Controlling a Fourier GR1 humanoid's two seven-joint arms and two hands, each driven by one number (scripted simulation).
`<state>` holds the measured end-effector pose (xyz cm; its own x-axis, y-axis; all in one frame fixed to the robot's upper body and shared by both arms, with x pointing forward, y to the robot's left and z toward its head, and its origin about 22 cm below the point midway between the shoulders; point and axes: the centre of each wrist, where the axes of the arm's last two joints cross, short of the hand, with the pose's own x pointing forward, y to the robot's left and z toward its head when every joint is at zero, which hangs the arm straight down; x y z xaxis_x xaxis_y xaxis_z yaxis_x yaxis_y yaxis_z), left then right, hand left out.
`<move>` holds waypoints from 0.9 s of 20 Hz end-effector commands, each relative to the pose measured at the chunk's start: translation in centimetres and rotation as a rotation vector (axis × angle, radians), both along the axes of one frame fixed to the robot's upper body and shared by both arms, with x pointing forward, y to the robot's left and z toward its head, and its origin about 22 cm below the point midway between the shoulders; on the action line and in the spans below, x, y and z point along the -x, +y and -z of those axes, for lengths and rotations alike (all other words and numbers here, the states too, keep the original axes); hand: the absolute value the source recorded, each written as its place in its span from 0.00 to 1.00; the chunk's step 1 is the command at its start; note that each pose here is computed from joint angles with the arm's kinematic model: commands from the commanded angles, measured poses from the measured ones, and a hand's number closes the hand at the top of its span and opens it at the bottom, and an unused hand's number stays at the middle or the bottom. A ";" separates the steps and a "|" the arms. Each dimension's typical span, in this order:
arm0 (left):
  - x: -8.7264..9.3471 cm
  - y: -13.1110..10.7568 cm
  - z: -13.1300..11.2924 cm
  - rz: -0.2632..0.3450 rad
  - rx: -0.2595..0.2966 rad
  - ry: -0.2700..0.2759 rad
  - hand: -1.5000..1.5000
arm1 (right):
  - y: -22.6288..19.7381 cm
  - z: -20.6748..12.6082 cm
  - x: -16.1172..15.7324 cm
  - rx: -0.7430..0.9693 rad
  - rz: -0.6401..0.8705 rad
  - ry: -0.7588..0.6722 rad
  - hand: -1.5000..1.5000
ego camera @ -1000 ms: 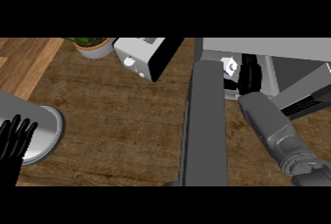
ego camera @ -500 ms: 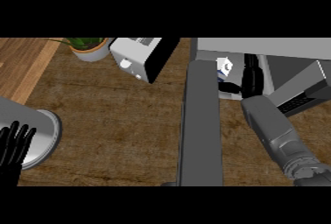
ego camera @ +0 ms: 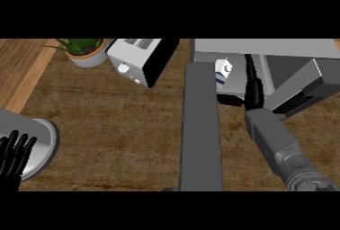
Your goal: Pick up the milk, place it into the microwave and close the microwave
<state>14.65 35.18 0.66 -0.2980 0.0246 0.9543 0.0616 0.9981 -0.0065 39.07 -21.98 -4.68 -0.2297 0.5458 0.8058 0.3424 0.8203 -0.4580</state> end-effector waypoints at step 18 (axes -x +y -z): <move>-0.1 -4.5 1.5 0.284 0.040 0.055 0.00 | 1.9 9.7 10.5 -0.453 -0.346 0.019 0.00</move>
<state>13.78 31.74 -0.06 -0.2332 0.1271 0.9641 0.2909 0.9551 -0.0555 31.75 -19.98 -12.14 -0.2873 0.1281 0.9492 0.0612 0.9914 -0.1153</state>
